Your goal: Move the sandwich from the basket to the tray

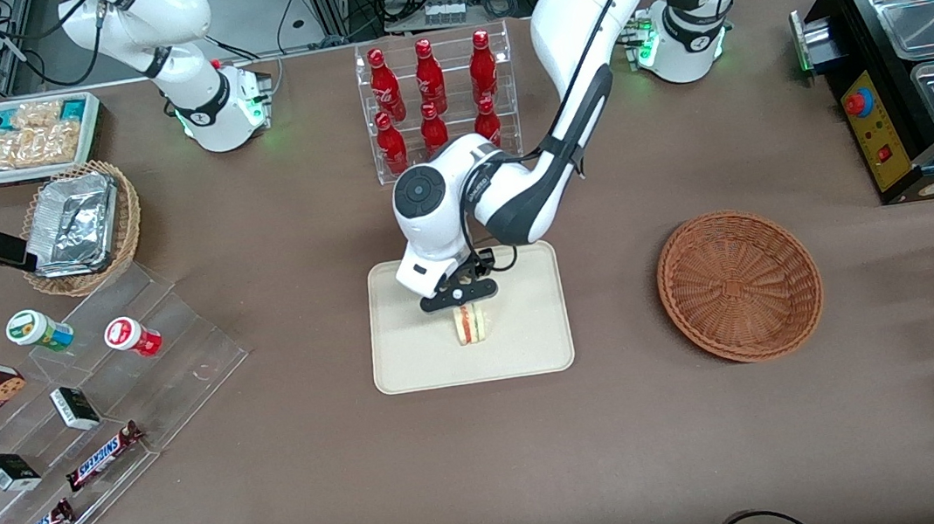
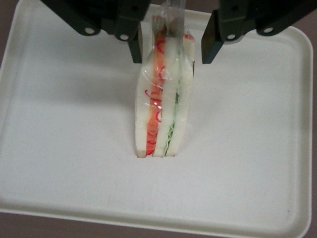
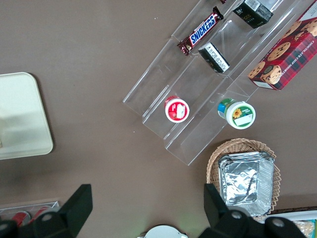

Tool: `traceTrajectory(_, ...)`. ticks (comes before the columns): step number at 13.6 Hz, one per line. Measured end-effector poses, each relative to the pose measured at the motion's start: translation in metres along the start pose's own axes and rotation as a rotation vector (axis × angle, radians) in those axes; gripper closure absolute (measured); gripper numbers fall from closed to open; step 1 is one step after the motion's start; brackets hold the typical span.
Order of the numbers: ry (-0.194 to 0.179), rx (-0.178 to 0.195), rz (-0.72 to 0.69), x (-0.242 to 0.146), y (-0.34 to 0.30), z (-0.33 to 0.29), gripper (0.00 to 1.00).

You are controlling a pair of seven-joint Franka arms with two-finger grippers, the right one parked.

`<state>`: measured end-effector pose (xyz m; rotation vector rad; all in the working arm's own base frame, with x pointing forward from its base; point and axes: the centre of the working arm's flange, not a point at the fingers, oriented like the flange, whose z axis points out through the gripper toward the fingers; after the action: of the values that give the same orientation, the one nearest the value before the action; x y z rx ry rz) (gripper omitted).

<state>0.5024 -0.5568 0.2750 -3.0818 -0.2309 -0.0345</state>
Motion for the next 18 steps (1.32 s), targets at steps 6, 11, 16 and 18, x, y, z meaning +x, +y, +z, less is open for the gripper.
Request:
traceTrajectory(6, -0.028, 0.076, -0.098, 0.055, -0.115, -0.178, 0.00)
traceTrajectory(11, -0.135, 0.113, 0.030, 0.093, -0.273, -0.256, 0.00)
traceTrajectory(16, -0.214, 0.066, 0.136, 0.122, -0.415, -0.294, 0.00)
traceTrajectory(18, -0.237, 0.033, 0.163, 0.130, -0.463, -0.300, 0.00)
